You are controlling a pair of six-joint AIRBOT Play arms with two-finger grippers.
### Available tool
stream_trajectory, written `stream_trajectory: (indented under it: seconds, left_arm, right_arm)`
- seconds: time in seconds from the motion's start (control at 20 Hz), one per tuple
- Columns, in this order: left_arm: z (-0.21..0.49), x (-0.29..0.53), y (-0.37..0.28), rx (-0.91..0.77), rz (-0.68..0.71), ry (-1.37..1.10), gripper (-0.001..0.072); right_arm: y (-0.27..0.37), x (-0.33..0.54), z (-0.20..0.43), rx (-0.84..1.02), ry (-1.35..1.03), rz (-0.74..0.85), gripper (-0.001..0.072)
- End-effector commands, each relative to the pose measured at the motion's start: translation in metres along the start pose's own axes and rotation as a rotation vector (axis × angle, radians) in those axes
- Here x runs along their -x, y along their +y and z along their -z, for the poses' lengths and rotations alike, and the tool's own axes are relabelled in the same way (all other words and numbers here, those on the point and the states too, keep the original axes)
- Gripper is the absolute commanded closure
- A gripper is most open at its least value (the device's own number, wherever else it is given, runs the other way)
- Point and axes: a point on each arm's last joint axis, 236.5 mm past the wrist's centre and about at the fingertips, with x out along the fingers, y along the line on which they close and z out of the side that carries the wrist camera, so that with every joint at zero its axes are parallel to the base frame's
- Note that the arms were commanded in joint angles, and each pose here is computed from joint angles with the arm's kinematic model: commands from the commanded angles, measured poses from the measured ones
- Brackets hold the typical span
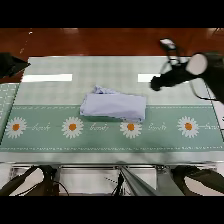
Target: Fold the shirts.
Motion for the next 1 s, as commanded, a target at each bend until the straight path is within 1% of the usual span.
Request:
stream_trajectory:
  seconds: [0.0, 0.05, 0.1, 0.15, 0.2, 0.3, 0.45, 0.55, 0.65, 0.7, 0.75, 0.8, 0.85, 0.9, 0.95]
  left_arm:
    - [-0.002, 0.005, 0.005, 0.008, -0.011, -0.010, 0.0687]
    - [0.000, 0.004, 0.005, 0.009, -0.009, -0.005, 0.0686]
    - [0.001, 0.004, 0.004, 0.009, -0.006, 0.001, 0.0687]
    - [0.002, 0.004, 0.004, 0.009, -0.004, 0.006, 0.0686]
    - [0.003, 0.004, 0.003, 0.009, -0.002, 0.011, 0.0687]
    - [0.005, 0.004, 0.002, 0.009, 0.002, 0.020, 0.0686]
    - [0.007, 0.004, 0.002, 0.009, 0.004, 0.025, 0.0686]
    - [0.007, 0.004, 0.002, 0.009, 0.004, 0.026, 0.0686]
    - [0.007, 0.004, 0.002, 0.009, 0.004, 0.026, 0.0686]
    - [0.007, 0.004, 0.002, 0.009, 0.004, 0.026, 0.0686]
    - [0.007, 0.004, 0.002, 0.009, 0.004, 0.026, 0.0686]
    - [0.007, 0.004, 0.002, 0.010, 0.003, 0.027, 0.0686]
    - [0.007, 0.003, 0.003, 0.013, 0.003, 0.030, 0.0686]
    - [0.008, 0.002, 0.004, 0.016, 0.004, 0.033, 0.0686]
    - [0.008, 0.001, 0.005, 0.019, 0.005, 0.036, 0.0686]
  right_arm:
    - [-0.079, 0.003, 0.100, -0.309, 0.247, 0.002, 0.0218]
    - [-0.058, -0.012, 0.107, -0.434, 0.235, -0.163, 0.0130]
    - [-0.036, -0.026, 0.106, -0.552, 0.191, -0.322, 0.0101]
    - [-0.020, -0.037, 0.102, -0.637, 0.144, -0.426, 0.0101]
    - [-0.007, -0.050, 0.098, -0.718, 0.101, -0.493, 0.0101]
    - [0.016, -0.070, 0.095, -0.792, 0.048, -0.551, 0.0101]
    - [0.056, -0.092, 0.092, -0.757, 0.057, -0.586, 0.0101]
    - [0.077, -0.107, 0.086, -0.768, 0.057, -0.590, 0.0103]
    - [0.093, -0.119, 0.076, -0.825, 0.046, -0.604, 0.0112]
    - [0.102, -0.123, 0.072, -0.846, 0.039, -0.617, 0.0134]
    - [0.110, -0.124, 0.067, -0.829, 0.026, -0.631, 0.0198]
    - [0.114, -0.123, 0.063, -0.797, 0.013, -0.639, 0.0283]
    - [0.115, -0.121, 0.056, -0.767, -0.005, -0.644, 0.0431]
    - [0.115, -0.115, 0.049, -0.744, -0.018, -0.659, 0.0626]
    - [0.116, -0.104, 0.038, -0.709, -0.027, -0.698, 0.0691]
